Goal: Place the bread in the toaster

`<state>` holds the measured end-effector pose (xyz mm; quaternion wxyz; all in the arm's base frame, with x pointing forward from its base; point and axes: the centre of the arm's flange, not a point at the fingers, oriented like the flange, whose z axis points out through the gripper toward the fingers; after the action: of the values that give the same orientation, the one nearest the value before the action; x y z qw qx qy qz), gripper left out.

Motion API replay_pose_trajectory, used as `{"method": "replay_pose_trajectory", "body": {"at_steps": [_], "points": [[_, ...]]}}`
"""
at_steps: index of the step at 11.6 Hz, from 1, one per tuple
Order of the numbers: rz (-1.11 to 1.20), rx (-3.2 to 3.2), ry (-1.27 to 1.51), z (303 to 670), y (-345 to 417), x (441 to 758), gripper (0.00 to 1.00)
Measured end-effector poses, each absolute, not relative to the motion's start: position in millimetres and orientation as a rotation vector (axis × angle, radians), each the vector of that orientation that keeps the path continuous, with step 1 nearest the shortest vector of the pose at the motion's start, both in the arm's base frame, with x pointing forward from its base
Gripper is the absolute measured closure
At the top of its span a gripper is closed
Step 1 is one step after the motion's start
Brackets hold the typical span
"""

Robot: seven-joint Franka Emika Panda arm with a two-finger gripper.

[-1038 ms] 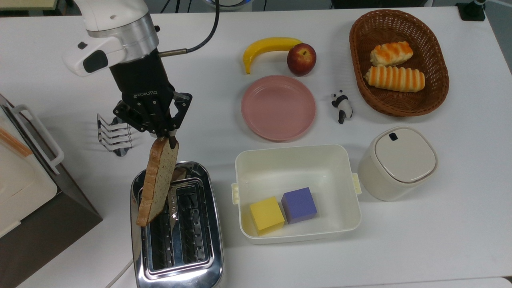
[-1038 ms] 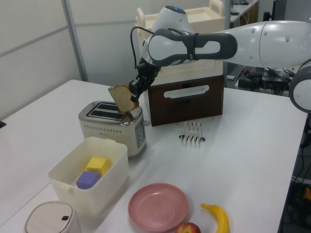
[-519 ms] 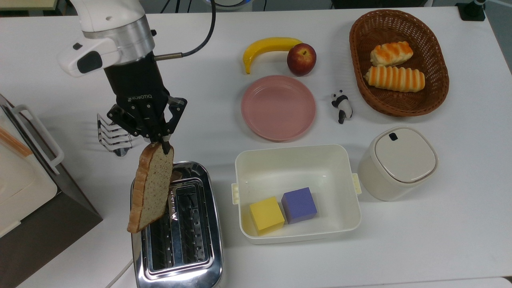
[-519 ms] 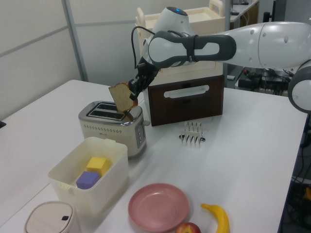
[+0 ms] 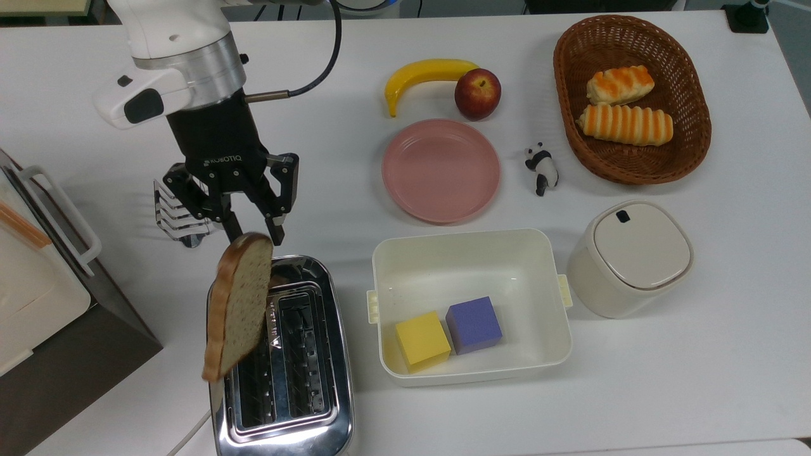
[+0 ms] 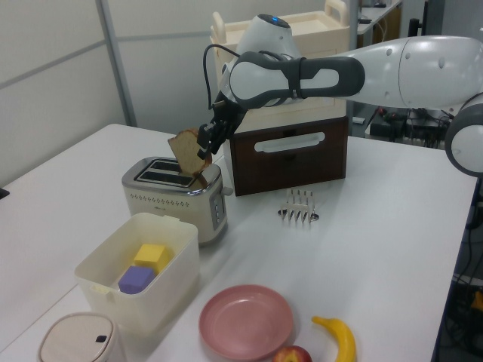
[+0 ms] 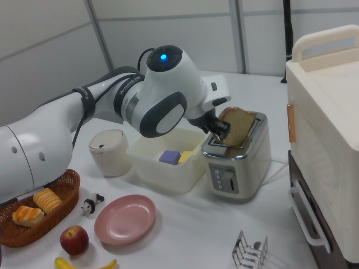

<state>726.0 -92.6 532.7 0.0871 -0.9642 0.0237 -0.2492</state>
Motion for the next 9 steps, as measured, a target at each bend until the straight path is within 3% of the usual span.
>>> {"method": "replay_pose_trajectory", "body": {"at_steps": [9], "points": [[-0.76, -2.869, 0.071, 539.8, -93.0, 725.2, 0.44]]}}
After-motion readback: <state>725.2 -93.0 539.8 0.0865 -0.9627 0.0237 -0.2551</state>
